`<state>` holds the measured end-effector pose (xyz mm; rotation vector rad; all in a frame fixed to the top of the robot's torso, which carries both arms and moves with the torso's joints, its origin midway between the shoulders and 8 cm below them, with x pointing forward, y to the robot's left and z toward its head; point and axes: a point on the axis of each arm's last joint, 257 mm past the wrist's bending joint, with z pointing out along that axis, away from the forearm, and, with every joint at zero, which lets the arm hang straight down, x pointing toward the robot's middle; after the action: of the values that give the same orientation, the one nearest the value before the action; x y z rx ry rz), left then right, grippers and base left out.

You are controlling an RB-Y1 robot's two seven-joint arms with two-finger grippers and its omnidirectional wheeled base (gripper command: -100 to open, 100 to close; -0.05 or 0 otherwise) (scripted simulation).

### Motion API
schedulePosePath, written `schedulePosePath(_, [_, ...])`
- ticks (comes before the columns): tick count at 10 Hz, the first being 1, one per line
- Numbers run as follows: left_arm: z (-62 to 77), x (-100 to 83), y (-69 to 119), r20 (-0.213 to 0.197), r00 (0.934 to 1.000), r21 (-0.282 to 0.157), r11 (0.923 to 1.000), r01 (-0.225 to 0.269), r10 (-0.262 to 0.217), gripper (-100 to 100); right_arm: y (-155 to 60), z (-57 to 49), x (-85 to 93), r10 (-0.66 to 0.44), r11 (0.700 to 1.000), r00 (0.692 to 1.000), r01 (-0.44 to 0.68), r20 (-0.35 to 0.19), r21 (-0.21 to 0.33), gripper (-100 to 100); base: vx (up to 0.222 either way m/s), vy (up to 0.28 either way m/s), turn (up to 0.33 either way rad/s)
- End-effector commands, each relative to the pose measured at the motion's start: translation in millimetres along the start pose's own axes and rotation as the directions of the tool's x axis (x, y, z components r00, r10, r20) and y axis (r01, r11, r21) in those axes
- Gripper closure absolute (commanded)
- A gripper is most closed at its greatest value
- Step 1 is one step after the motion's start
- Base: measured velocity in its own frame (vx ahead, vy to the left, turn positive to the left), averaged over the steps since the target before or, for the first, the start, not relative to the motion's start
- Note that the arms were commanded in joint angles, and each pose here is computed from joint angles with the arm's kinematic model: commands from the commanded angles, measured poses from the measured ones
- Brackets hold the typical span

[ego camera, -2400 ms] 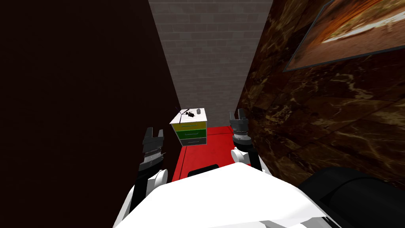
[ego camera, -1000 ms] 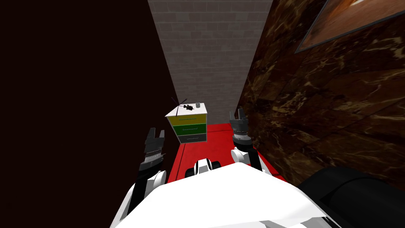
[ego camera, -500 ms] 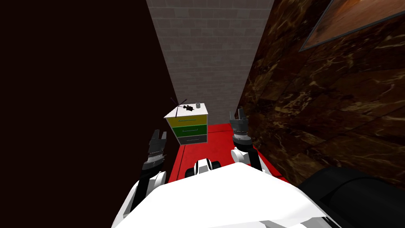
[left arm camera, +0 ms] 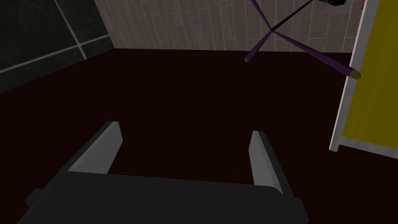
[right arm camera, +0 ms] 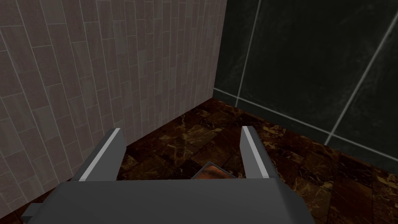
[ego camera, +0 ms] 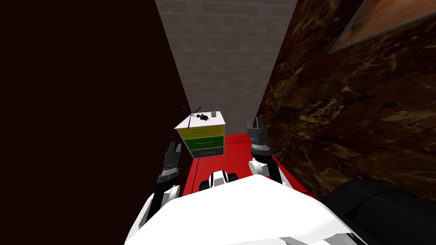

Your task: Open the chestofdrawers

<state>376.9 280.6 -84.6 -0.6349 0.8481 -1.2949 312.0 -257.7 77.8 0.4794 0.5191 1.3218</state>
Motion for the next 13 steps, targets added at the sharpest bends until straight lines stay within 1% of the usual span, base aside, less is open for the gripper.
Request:
schedulePosePath(1, [-6.8,1.1,13.6,-0.008,1.0000,-0.008,1.0000,-0.005,0.005,-100,0,0.0,0.0,0.000,1.000,1.000,0.000,0.000,0.000,0,0.073,0.035,-0.012])
schedulePosePath(5, [-22.1,5.5,39.1,-0.027,0.9995,-0.014,0.9998,-0.014,0.013,-100,0,0.0,0.0,0.000,1.000,1.000,0.000,0.000,0.000,0,0.112,0.032,-0.038])
schedulePosePath(6, [-25.0,5.3,44.4,-0.027,0.9996,-0.027,0.9996,-0.014,0.013,-100,0,0.0,0.0,0.000,1.000,1.000,0.000,0.000,0.000,0,0.101,0.047,-0.007])
schedulePosePath(8, [-31.9,7.7,53.1,-0.036,0.9992,-0.020,0.9997,-0.018,0.017,-100,0,0.0,0.0,0.000,1.000,1.000,0.000,0.000,0.000,0,0.081,0.046,-0.032])
schedulePosePath(9, [-35.6,7.5,59.5,-0.036,0.9992,-0.036,0.9992,-0.018,0.017,-100,0,0.0,0.0,0.000,1.000,1.000,0.000,0.000,0.000,0,0.094,0.036,-0.018])
schedulePosePath(11, [-43.3,9.9,68.4,-0.044,0.9988,-0.031,0.9993,-0.021,0.020,-100,0,0.0,0.0,0.000,1.000,1.000,0.000,0.000,0.000,0,0.110,0.022,-0.035])
schedulePosePath(12, [-47.0,9.7,74.3,-0.044,0.9988,-0.046,0.9987,-0.021,0.019,-100,0,0.0,0.0,0.000,1.000,1.000,0.000,0.000,0.000,0,0.079,0.033,-0.016])
schedulePosePath(13, [-51.8,10.9,79.6,-0.048,0.9987,-0.047,0.9986,-0.023,0.020,-100,0,0.0,0.0,0.000,1.000,1.000,0.000,0.000,0.000,0,0.080,0.036,-0.030])
